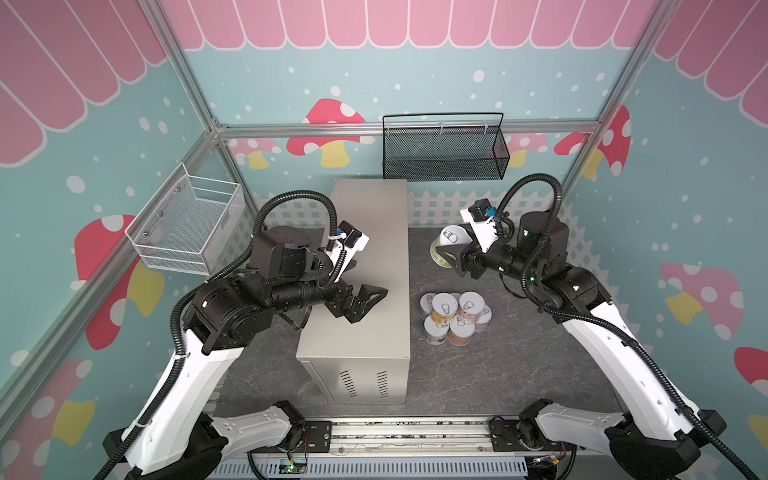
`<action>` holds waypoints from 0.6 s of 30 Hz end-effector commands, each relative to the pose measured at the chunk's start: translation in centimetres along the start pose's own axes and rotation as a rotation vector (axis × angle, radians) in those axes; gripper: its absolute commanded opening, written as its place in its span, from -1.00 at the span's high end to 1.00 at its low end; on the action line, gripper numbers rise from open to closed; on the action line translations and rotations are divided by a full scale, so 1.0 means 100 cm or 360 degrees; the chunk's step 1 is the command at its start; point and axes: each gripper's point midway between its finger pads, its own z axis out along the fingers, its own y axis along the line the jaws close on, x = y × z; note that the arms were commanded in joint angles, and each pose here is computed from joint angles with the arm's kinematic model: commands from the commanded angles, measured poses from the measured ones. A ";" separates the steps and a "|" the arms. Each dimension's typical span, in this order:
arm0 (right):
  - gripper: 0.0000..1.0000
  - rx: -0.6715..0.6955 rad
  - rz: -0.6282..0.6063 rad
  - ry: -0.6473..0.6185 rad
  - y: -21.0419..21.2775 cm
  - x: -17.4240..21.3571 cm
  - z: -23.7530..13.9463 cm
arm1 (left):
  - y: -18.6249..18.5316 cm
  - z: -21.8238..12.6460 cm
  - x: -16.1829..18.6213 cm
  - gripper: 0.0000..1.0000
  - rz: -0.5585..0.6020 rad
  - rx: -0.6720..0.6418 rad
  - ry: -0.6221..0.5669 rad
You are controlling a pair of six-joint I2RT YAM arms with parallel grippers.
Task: Place and organize the canned foods onto the counter
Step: 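Grasp the green-labelled can with the right gripper and lift it, then set the green-labelled can on the counter top and open the right gripper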
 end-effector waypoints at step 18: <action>-0.17 -0.0708 -0.0259 -0.0016 0.103 -0.047 0.050 | 0.019 -0.050 0.032 -0.99 -0.0056 -0.0269 -0.0048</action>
